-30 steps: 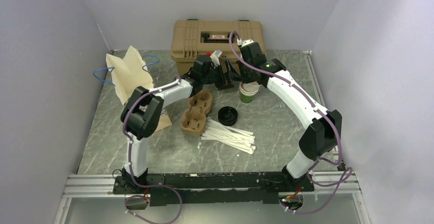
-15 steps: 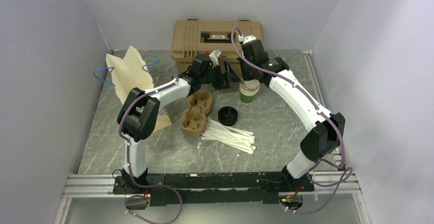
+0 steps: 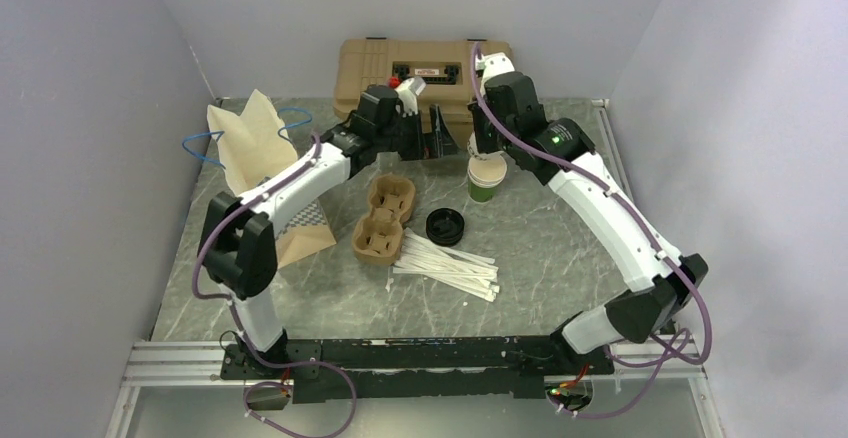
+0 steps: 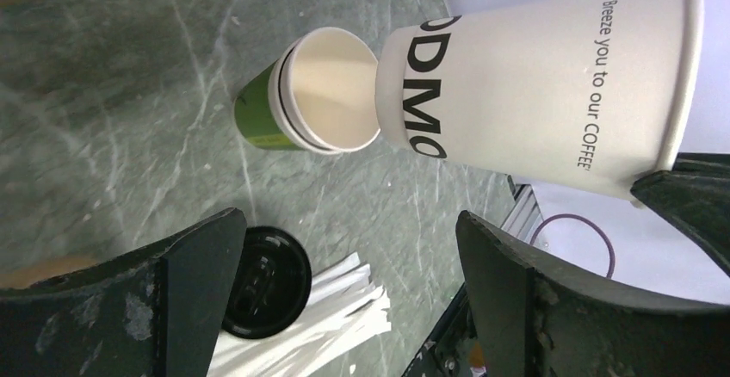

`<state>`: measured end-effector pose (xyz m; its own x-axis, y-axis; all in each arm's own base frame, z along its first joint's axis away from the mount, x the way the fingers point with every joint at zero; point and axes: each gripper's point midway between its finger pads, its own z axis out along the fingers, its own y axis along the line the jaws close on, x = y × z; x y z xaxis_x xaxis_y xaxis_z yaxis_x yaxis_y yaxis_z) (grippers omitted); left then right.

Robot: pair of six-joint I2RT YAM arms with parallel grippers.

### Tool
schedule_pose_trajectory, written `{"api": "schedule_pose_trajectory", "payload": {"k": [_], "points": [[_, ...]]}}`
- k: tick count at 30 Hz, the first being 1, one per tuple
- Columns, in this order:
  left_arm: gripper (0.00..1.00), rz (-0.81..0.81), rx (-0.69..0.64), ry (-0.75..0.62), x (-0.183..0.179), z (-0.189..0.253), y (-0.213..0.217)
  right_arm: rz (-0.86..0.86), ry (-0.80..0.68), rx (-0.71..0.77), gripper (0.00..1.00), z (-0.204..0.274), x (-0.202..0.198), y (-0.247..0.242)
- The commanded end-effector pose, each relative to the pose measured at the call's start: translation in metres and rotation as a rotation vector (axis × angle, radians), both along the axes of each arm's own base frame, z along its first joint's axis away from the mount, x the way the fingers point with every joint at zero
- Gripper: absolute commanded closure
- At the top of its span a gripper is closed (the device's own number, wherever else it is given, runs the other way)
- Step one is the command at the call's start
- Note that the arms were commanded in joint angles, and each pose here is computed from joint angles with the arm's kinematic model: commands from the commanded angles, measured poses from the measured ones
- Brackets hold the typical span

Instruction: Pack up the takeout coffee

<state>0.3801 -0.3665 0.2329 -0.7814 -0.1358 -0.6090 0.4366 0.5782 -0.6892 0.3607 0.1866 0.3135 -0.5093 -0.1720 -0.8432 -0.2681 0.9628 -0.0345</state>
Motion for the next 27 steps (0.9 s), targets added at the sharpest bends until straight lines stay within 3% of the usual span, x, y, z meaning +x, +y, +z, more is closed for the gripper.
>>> {"api": "schedule_pose_trajectory", "payload": {"k": [1, 12, 22, 27], "points": [[0.01, 0.033, 0.103, -0.125, -0.014, 0.048, 0.035, 0.049, -0.068, 0.069, 1.0, 0.035, -0.023, 0.012], [0.01, 0.069, 0.292, -0.313, -0.07, 0.095, 0.11, 0.348, -0.031, 0.111, 1.0, 0.02, -0.094, 0.058], [0.0, -0.064, 0.339, -0.465, -0.113, 0.109, 0.133, 0.74, 0.035, 0.107, 1.0, -0.013, -0.185, 0.094], [0.01, -0.07, 0.352, -0.508, -0.121, 0.105, 0.141, 0.85, 0.093, 0.073, 1.0, -0.037, -0.217, 0.109]]}}
